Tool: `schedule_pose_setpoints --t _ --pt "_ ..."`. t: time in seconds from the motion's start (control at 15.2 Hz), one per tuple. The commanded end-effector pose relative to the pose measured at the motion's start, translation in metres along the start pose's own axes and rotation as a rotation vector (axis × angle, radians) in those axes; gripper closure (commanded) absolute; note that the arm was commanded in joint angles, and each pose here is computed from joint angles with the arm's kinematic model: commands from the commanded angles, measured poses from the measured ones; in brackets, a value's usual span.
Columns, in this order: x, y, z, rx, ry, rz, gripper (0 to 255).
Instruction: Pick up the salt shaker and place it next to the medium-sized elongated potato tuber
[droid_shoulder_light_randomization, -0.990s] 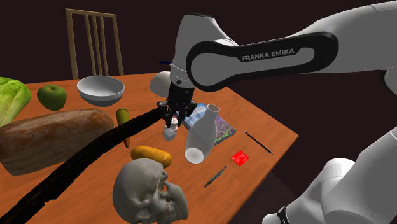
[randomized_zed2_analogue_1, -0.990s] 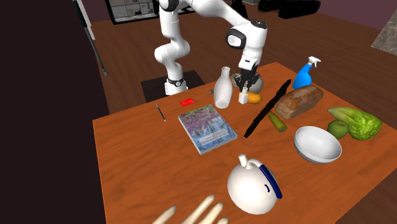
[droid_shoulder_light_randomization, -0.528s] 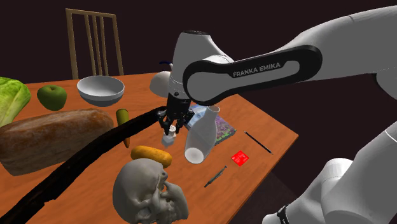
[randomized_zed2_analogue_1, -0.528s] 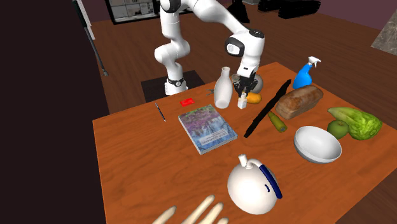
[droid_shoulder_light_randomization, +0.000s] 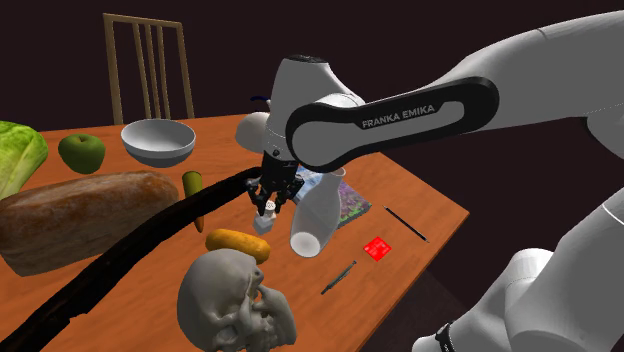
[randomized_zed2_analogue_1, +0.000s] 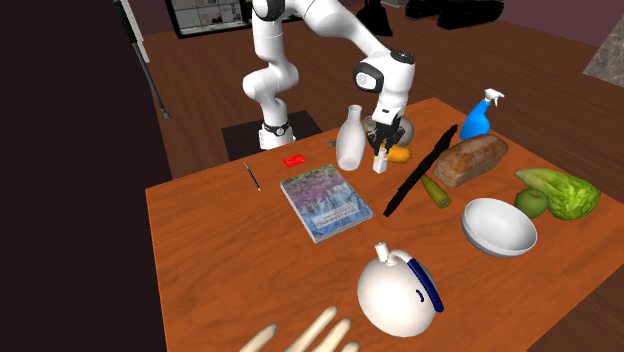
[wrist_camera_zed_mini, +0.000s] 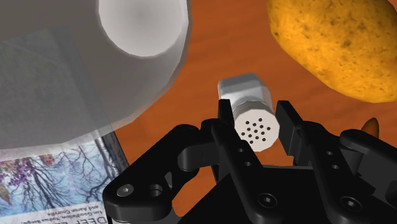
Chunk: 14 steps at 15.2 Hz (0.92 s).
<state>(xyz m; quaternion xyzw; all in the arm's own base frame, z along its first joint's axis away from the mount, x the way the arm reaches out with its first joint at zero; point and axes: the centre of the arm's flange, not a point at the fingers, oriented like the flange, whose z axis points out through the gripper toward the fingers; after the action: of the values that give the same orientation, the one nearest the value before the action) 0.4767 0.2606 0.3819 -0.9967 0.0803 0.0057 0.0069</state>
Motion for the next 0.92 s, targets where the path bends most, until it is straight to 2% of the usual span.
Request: schedule_pose_setpoints --t 0.0,0.07,0.4,0.66,0.86 --pt "0.000 0.000 0.000 0.000 0.000 0.000 255" --pt "0.000 0.000 0.000 0.000 0.000 0.000 0" --pt "0.000 0.000 0.000 0.000 0.000 0.000 0" --pt "0.000 0.000 -0.050 0.000 0.000 0.000 0" --pt "0.000 0.000 -0.050 0.000 0.000 0.000 0"
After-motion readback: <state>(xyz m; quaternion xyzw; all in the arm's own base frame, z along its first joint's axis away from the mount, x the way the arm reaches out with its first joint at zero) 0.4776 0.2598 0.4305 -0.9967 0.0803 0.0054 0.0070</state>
